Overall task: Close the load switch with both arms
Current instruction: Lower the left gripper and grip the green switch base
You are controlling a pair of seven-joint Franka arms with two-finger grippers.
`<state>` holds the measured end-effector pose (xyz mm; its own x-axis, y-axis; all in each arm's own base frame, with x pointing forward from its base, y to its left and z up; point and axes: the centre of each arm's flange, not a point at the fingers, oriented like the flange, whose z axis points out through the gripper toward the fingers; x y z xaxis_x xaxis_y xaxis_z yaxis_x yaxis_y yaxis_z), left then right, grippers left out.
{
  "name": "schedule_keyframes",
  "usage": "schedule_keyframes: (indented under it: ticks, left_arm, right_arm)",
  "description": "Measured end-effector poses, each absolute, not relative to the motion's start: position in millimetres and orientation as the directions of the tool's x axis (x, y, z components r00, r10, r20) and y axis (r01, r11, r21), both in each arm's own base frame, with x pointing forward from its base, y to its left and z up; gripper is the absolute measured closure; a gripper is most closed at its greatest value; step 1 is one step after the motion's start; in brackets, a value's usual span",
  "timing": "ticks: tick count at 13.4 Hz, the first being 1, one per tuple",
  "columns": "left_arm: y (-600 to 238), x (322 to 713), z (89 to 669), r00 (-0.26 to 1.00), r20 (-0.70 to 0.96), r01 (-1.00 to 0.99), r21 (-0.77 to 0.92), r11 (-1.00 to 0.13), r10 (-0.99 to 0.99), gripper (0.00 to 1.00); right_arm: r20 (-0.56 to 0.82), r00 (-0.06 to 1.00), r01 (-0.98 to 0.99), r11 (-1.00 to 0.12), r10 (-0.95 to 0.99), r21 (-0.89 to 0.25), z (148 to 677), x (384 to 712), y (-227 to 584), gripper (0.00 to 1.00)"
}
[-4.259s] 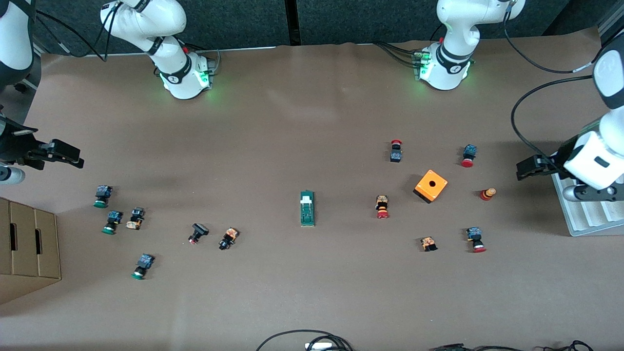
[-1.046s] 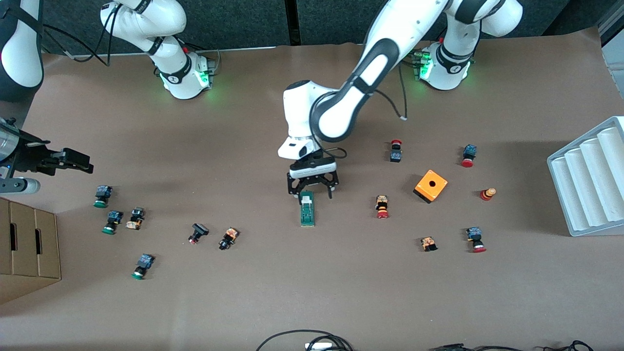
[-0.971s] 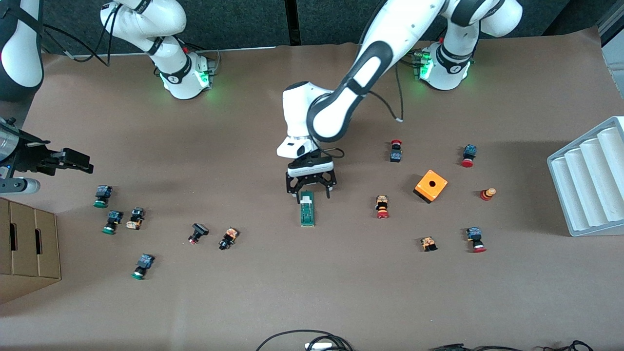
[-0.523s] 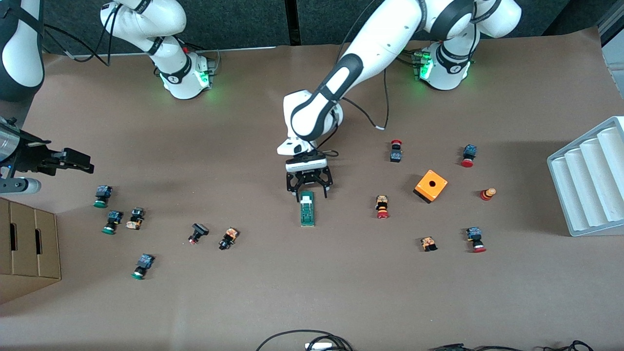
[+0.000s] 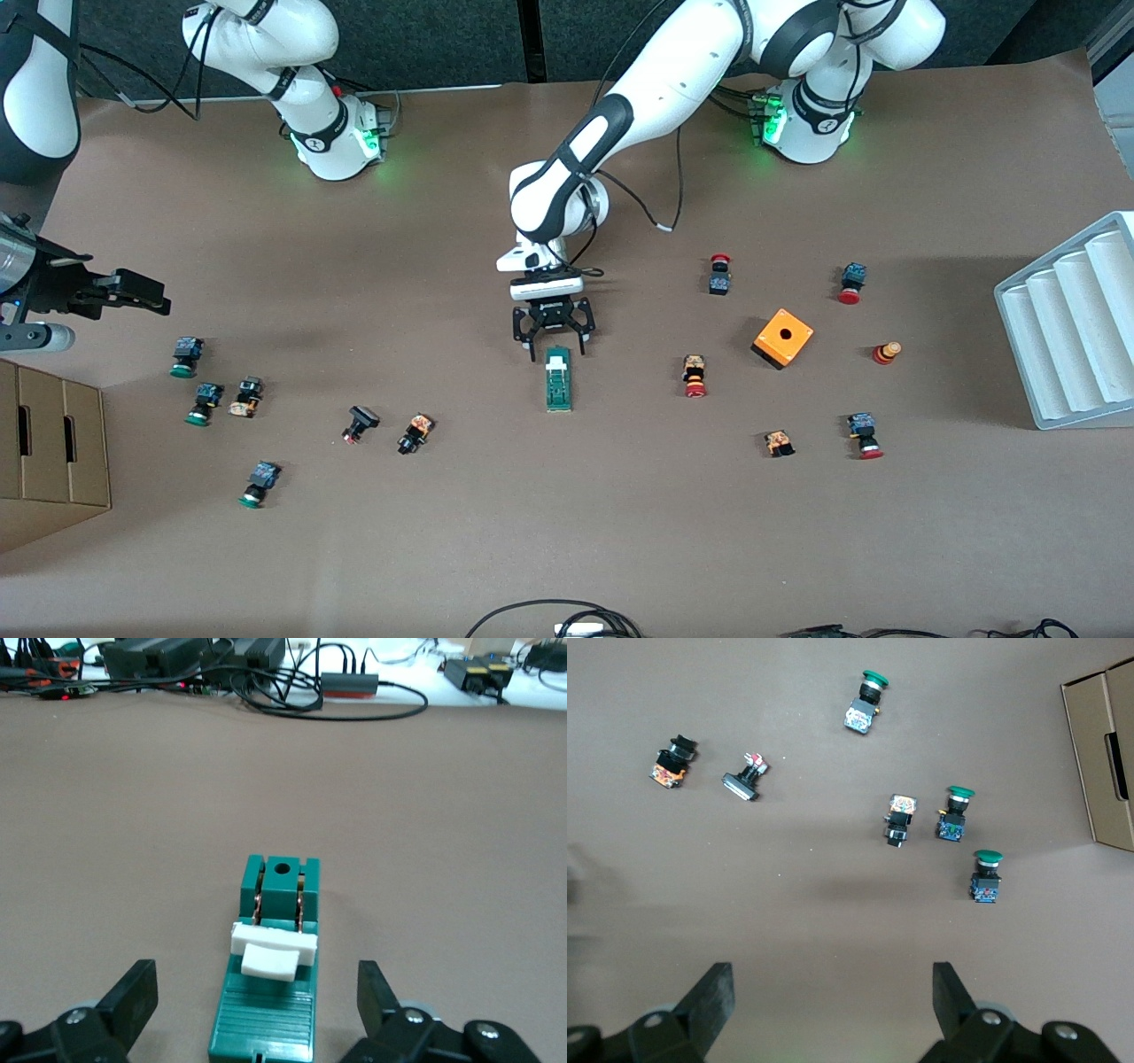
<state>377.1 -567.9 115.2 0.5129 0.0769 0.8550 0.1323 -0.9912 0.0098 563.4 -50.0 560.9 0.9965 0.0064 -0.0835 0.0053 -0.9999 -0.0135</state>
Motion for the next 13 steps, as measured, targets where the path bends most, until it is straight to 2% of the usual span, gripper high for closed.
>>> schedule_keyframes:
  ticks: [7,13]
  left_arm:
    - [-567.5,372.2,100.9,0.473,0.875,0.160,0.031,-0.987,0.104,0.00]
    - [-572.4,369.0,86.9,0.451,0.886,0.170,0.033,-0.985,0.107,0.05]
  right_arm:
    - [-0.096,0.995,0.020,-1.000,0.021,-0.016,559.9,561.8,-51.7,0.00]
    - [-0.108,0.993,0.044,-0.999,0.046,-0.022,558.4,559.4,-63.4,0.00]
